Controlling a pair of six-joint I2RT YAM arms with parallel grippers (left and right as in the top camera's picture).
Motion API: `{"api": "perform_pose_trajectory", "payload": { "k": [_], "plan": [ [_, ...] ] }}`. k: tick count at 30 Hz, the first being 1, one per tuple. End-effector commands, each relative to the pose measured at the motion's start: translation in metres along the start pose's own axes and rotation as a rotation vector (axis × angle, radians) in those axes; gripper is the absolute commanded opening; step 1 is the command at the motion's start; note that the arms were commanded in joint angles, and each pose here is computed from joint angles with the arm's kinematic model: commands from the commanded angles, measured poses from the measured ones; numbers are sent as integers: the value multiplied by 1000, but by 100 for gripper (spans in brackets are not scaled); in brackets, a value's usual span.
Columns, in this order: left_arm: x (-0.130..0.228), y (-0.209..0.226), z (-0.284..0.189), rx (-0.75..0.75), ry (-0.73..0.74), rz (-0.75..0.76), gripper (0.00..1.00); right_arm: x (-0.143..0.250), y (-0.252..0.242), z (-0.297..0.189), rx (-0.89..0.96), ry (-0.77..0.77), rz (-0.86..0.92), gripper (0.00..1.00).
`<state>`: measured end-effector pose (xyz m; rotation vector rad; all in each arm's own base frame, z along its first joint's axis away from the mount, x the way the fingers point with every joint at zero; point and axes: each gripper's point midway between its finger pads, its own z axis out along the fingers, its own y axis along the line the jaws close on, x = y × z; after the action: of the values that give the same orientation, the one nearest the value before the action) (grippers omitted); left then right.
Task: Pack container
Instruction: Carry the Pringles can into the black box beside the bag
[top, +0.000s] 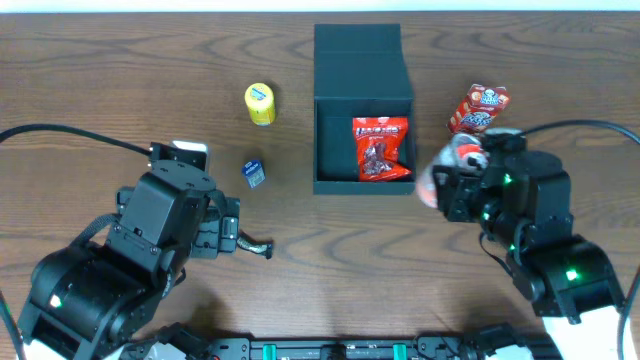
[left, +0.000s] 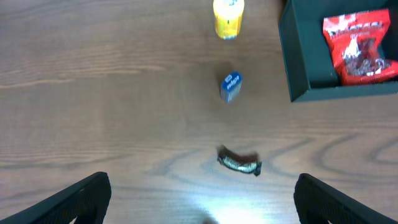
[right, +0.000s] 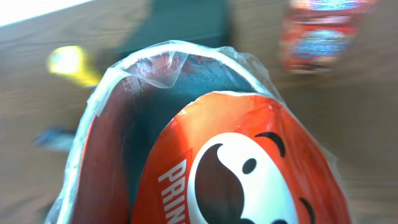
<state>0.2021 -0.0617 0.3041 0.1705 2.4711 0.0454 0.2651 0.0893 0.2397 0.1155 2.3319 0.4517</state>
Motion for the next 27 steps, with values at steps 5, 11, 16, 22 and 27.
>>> {"api": "perform_pose_trajectory", "payload": {
  "k": [5,11,16,22,27],
  "plan": [
    [4,3,-8,17,-17,-3,95,19,78,16,-169,271,29,1],
    [10,9,-21,29,-55,-19,95,24,112,56,-186,437,-20,2],
    [15,14,-30,37,-77,-26,95,22,124,105,-161,562,-69,1],
    [21,16,-30,31,-57,-20,95,31,112,146,-82,701,-117,2],
    [21,13,-30,45,-52,-19,95,23,96,175,-26,693,-107,2]
  ]
}}
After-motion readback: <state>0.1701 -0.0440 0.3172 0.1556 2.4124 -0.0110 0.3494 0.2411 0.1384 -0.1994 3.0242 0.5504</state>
